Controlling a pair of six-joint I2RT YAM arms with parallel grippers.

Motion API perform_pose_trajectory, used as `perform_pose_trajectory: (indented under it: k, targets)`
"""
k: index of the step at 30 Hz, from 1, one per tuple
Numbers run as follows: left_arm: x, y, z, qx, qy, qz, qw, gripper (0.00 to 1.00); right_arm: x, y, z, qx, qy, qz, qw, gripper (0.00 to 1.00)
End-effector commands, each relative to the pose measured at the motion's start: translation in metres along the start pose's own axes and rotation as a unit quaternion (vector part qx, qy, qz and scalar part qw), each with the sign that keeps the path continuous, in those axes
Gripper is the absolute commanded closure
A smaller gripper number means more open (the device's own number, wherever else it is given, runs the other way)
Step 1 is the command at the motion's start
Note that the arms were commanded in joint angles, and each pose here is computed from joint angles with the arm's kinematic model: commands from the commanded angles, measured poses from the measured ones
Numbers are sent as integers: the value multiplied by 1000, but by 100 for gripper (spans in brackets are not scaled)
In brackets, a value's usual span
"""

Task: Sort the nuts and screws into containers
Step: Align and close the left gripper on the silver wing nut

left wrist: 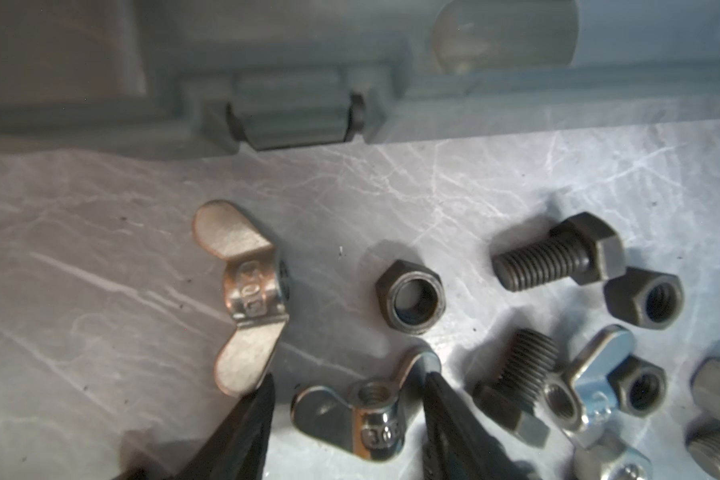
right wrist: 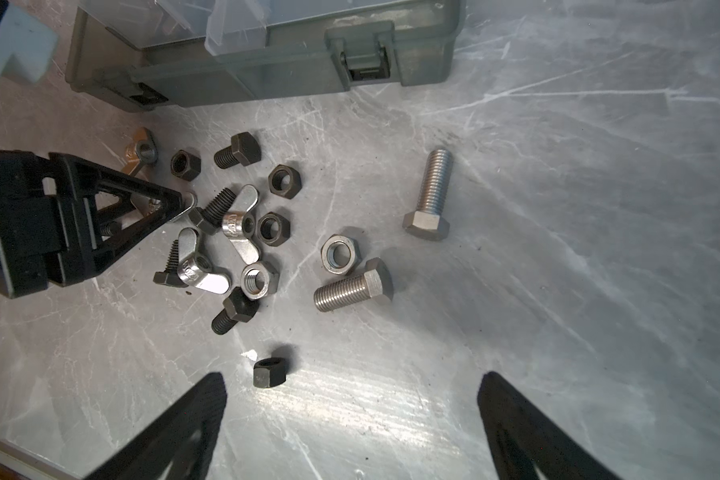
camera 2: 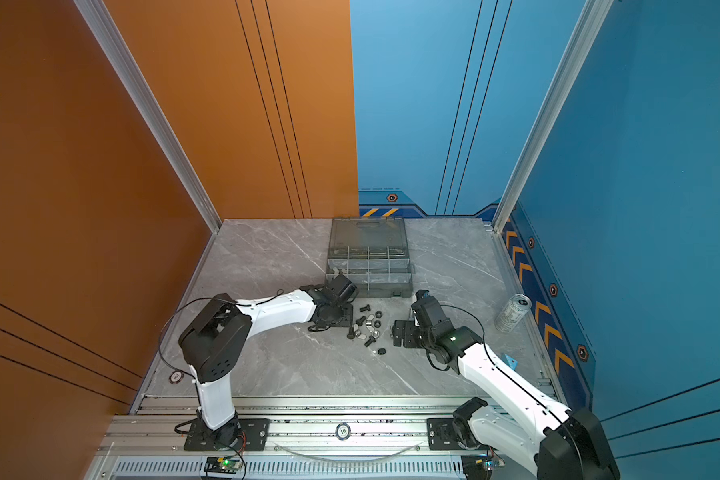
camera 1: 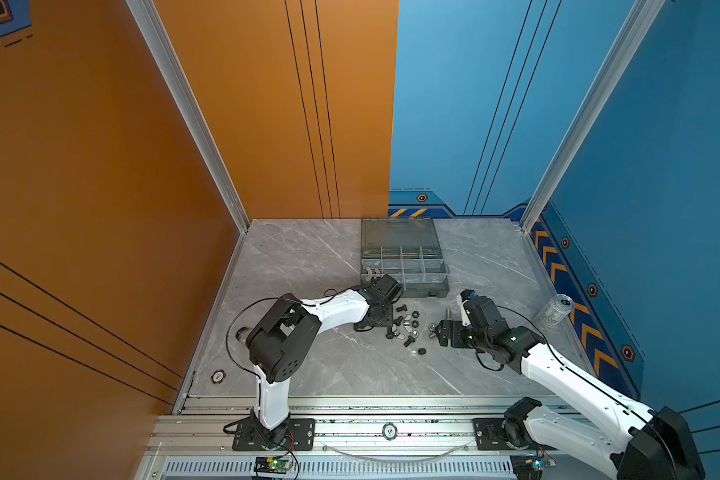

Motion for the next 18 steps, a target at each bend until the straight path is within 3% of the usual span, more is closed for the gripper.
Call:
perform_pose_trajectory:
  k: [1, 18]
  targets:
    - [2, 1, -1, 0, 7, 11, 1000, 40, -4, 0, -2, -2, -5, -1, 1000, 3]
    - [8, 9, -10, -8, 7, 15, 1000, 39, -5, 1, -4, -4, -5, -2, 1000, 3]
Point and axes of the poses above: each gripper's point midway between its finger pads, its own y axis out along the fingers, its own z axis along the line the jaws close on, x = y × z, the point moved 1 cm from there along -y, back along the fingers, and after that the axes turned 1 degree about y, right-handed, at the moved point
